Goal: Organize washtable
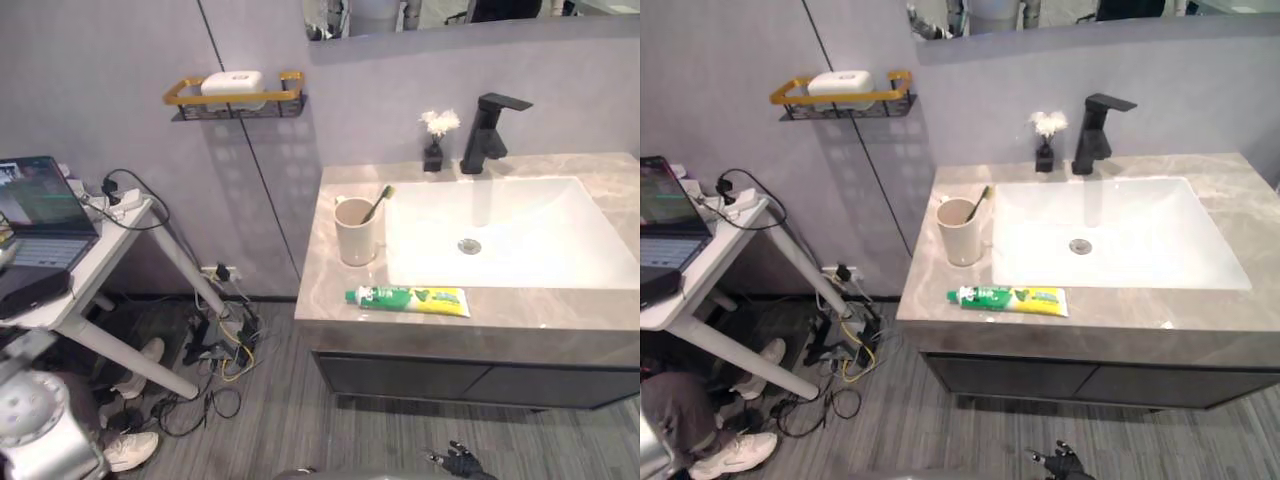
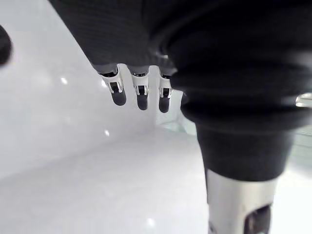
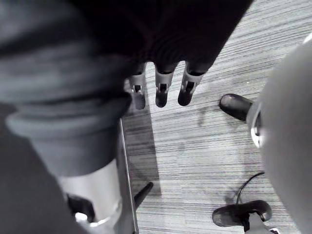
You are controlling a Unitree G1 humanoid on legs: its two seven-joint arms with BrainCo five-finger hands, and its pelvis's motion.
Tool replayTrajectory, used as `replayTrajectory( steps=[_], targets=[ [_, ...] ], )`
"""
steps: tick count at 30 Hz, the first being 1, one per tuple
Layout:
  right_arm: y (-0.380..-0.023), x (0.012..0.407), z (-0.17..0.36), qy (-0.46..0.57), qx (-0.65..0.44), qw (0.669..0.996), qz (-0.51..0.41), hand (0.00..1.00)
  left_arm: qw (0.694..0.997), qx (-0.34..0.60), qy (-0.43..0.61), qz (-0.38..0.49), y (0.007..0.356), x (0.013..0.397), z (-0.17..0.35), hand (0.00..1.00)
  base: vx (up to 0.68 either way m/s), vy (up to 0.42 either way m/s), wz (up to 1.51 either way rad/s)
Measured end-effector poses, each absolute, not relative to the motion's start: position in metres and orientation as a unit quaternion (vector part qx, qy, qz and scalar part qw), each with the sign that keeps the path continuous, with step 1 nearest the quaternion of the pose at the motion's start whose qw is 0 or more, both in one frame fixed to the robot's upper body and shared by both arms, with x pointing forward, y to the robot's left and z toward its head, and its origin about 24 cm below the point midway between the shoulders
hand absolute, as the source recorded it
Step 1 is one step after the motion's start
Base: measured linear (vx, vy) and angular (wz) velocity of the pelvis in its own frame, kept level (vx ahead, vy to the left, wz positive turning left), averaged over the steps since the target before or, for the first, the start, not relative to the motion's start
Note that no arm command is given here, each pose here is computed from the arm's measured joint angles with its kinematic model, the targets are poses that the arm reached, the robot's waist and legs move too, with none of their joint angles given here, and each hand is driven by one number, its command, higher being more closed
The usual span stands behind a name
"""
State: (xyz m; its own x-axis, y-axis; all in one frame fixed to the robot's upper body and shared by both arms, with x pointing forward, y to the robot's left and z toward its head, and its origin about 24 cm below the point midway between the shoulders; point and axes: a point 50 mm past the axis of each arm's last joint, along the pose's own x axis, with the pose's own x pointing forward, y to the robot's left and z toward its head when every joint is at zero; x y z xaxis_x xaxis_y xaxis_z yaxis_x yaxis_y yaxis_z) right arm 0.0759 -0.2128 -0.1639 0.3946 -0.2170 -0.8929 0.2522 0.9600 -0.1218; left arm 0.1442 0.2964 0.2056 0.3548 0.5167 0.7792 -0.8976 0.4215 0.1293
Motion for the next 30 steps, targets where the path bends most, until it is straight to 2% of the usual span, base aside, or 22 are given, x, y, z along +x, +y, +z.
replayTrajectory(
  steps=[2,7,9,15,21,23,26,30],
  targets=[
    [-0.212,0.076,-0.165,0.538,0.017,0.832,-0.132,0.0,0.803,0.271,-0.393,0.357,0.259,0.156,0.216,0.0,-0.07,0.006,-0.03],
    [-0.214,0.079,-0.165,0.539,0.017,0.833,-0.127,0.0,0.837,0.223,-0.468,0.172,0.207,0.164,0.227,0.0,-0.04,-0.007,-0.09],
    [-0.215,0.079,-0.165,0.543,0.005,0.832,-0.115,0.0,0.849,0.182,-0.492,0.068,0.183,0.171,0.232,0.0,-0.04,-0.016,-0.01],
    [-0.22,0.085,-0.164,0.544,-0.015,0.833,-0.096,0.0,0.838,0.16,-0.511,-0.101,0.139,0.191,0.24,0.0,-0.04,-0.002,0.0],
    [-0.22,0.088,-0.164,0.548,-0.02,0.832,-0.083,0.0,0.831,0.169,-0.486,-0.212,0.103,0.206,0.233,0.0,0.0,-0.001,-0.01],
    [-0.219,0.09,-0.164,0.549,-0.015,0.831,-0.085,0.0,0.827,0.18,-0.448,-0.289,0.078,0.214,0.219,0.0,0.01,0.001,0.05],
    [-0.218,0.093,-0.163,0.549,-0.013,0.832,-0.084,0.0,0.826,0.183,-0.396,-0.357,0.049,0.229,0.199,0.0,0.0,0.0,0.0],
    [-0.217,0.097,-0.163,0.545,-0.012,0.834,-0.082,0.0,0.835,0.171,-0.331,-0.404,0.018,0.243,0.176,0.0,-0.02,0.0,-0.01]
  ],
)
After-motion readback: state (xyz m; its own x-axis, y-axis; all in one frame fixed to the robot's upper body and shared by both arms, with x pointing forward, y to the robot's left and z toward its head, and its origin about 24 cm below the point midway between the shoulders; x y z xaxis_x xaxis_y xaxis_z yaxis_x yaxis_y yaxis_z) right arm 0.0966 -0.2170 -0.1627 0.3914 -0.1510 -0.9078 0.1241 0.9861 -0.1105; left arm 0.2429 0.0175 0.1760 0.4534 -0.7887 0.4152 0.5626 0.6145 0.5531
